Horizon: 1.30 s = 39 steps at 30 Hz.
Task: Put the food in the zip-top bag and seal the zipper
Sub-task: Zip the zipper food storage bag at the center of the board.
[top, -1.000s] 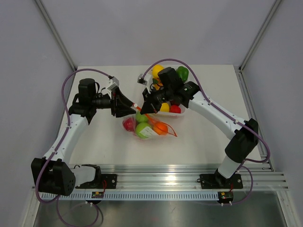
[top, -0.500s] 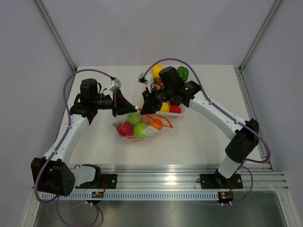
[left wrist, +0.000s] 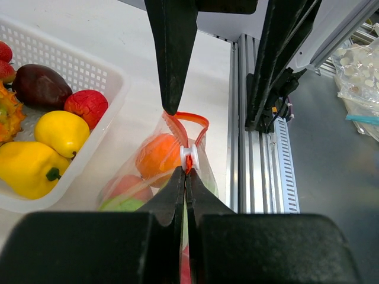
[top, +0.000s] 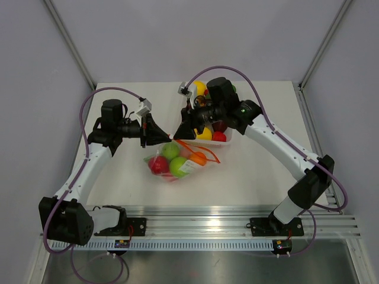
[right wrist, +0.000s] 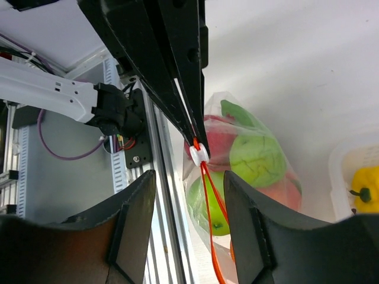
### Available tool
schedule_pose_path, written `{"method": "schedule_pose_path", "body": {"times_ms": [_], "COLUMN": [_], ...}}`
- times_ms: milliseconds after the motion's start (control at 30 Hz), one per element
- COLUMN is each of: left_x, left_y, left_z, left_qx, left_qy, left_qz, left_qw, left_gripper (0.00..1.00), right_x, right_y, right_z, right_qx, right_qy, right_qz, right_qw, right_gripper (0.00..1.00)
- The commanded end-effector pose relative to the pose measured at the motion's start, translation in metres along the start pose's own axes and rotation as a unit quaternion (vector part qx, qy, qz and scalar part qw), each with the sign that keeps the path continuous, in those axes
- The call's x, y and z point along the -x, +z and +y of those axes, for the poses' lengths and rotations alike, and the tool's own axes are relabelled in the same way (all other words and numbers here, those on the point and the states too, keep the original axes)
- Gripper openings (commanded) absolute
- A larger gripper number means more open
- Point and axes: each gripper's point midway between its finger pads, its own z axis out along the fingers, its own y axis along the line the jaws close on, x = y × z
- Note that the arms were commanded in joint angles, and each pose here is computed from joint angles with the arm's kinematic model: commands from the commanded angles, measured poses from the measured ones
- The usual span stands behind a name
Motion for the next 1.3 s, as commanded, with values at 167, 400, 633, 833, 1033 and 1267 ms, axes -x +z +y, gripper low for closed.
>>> {"method": "schedule_pose_path", "body": {"times_ms": [167,400,633,833,1033,1267], "left_x": [0.013,0.015,0.017,0.019,0.02,0.022], "left_y": [0.0,-0.001,-0.001,0.0,0.0,-0.001], "left_z": [-0.013,-0.014,-0.014,-0.014,-0.013,-0.012], "left_qx": [-0.023,-0.022,-0.023,-0.024,-0.024,-0.016], "left_qy": [0.04,0.042,0.042,0.042,0.04,0.042], "left_qz": [-0.011,-0.013,-0.015,-0.017,-0.018,-0.017], "left_qw": [0.999,0.999,0.999,0.999,0.999,0.999], "left_gripper": [0.0,0.0,0.0,0.0,0.0,0.0], "right_x": [0.03,0.025,0.016,0.009,0.007,0.0], "right_y": [0.008,0.015,0.02,0.023,0.022,0.013], "right_z": [0.011,0.008,0.005,0.004,0.001,-0.003], "right_qx": [0.05,0.059,0.064,0.07,0.06,0.023], "right_qy": [0.012,0.024,0.031,0.036,0.031,0.022], "right_qz": [-0.044,-0.035,-0.022,-0.01,-0.014,-0.014], "right_qw": [0.998,0.997,0.997,0.997,0.998,0.999], "right_gripper": [0.56,0.48,0.33,0.36,0.16,0.0]}}
